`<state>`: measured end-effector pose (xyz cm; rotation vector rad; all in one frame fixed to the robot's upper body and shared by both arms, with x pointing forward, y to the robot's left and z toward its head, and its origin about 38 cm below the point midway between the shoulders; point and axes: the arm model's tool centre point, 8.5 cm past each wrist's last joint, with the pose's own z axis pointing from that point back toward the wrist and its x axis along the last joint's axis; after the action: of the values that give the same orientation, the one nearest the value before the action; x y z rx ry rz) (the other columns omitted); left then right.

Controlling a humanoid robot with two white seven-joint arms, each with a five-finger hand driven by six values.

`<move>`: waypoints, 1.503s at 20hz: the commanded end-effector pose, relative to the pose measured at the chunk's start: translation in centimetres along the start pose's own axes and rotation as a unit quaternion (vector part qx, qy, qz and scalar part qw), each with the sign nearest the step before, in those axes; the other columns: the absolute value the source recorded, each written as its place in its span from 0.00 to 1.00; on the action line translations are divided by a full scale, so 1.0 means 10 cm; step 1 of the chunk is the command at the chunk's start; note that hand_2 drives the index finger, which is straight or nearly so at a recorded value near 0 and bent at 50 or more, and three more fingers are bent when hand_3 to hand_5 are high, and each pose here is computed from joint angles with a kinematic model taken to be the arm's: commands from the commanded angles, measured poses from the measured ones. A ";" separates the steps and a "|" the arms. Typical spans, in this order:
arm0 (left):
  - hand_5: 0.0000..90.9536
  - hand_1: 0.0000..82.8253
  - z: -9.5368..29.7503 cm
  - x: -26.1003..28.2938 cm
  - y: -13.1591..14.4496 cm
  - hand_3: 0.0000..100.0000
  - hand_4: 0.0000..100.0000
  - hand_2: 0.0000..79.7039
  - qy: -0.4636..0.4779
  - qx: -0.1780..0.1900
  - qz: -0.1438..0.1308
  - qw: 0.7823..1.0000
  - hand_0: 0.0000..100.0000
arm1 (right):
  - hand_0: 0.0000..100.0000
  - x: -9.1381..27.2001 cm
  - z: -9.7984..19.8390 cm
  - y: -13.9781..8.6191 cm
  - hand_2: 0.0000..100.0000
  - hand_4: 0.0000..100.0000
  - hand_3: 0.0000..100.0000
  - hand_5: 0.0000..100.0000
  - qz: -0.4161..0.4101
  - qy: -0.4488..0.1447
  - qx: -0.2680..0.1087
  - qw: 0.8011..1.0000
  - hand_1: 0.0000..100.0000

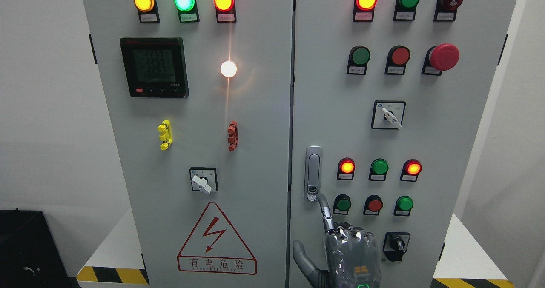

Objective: Release door handle
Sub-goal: 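Move the right hand up beneath the silver door handle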

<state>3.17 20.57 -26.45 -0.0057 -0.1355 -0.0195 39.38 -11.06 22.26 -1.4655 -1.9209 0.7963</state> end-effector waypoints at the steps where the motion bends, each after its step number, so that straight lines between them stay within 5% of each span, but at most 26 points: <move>1: 0.00 0.67 0.01 -0.11 0.00 0.00 0.00 0.00 0.009 0.000 0.001 1.000 0.12 | 0.32 0.15 -0.03 0.07 0.07 1.00 1.00 1.00 0.004 -0.023 0.008 1.000 0.26; 30: 0.00 0.67 0.01 -0.11 0.00 0.00 0.00 0.00 0.009 0.000 0.001 1.000 0.12 | 0.33 0.02 -0.11 0.10 0.08 1.00 1.00 1.00 0.021 0.012 0.015 1.000 0.25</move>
<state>3.17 20.57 -26.45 -0.0058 -0.1355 -0.0195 40.63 -10.27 22.36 -1.4919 -1.8670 0.8196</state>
